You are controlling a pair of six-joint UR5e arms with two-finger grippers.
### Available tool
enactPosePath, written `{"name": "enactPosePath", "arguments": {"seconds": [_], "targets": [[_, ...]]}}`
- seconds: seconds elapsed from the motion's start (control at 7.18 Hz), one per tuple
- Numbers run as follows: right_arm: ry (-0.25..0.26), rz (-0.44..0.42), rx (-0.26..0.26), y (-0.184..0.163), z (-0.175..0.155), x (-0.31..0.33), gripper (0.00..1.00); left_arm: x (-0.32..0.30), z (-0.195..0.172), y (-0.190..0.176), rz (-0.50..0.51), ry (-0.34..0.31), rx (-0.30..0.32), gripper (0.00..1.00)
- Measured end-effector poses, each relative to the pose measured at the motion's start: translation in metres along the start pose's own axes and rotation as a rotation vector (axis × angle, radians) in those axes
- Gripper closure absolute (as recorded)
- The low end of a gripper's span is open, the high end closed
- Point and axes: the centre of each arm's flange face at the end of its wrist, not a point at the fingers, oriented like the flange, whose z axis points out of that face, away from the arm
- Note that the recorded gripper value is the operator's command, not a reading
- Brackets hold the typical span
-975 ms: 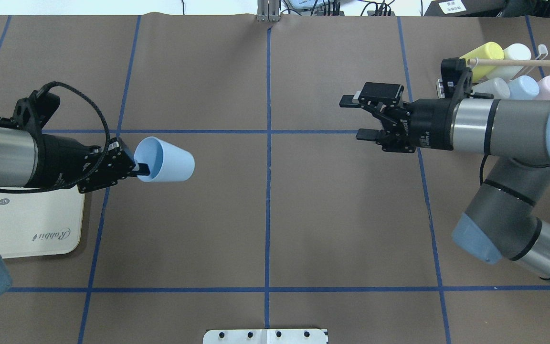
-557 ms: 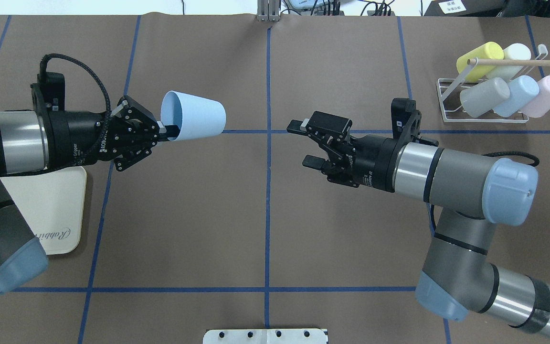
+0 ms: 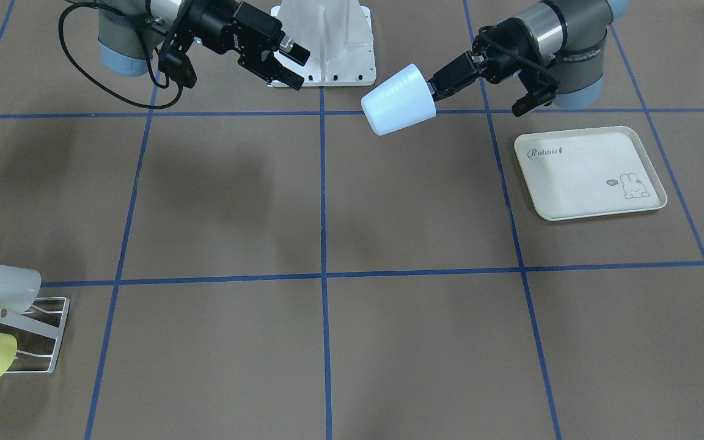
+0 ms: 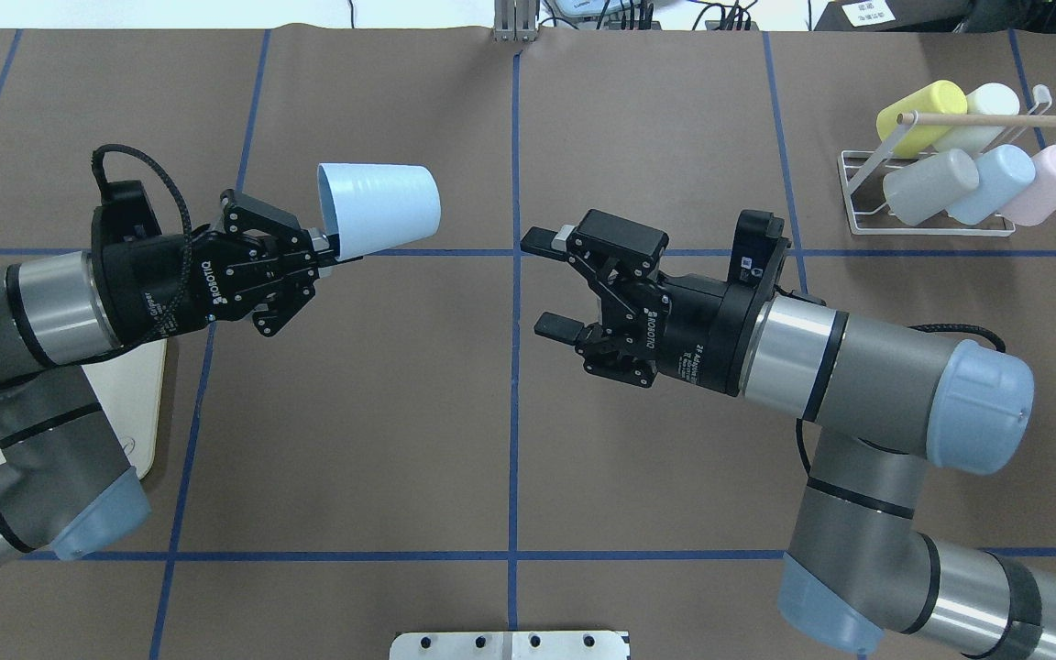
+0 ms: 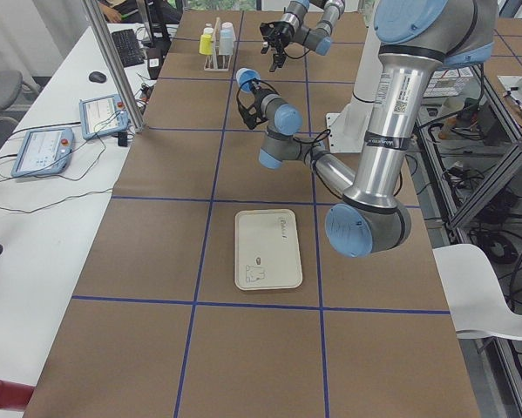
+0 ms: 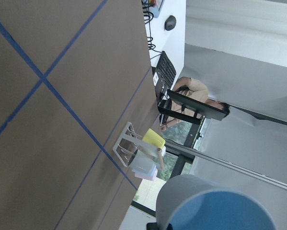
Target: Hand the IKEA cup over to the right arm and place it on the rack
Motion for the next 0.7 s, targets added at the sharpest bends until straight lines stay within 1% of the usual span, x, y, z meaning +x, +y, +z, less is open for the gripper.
{"name": "enactPosePath", "arguments": {"seconds": [0.14,0.28,0.42,0.7], "targets": [[-0.025,0.013,-0.012,0.004,0.004,-0.005,0.02,0.002,0.008,0.008,-0.042,0.018,-0.027,1.00],[-0.037,0.017,-0.018,0.007,0.008,-0.007,0.02,0.006,0.015,0.015,-0.087,0.031,-0.047,1.00],[-0.045,0.019,-0.024,0.008,0.011,-0.009,0.02,0.005,0.019,0.023,-0.118,0.033,-0.067,1.00],[-0.055,0.018,-0.034,0.012,0.014,-0.013,0.02,-0.001,0.023,0.038,-0.150,0.026,-0.100,1.00]]}}
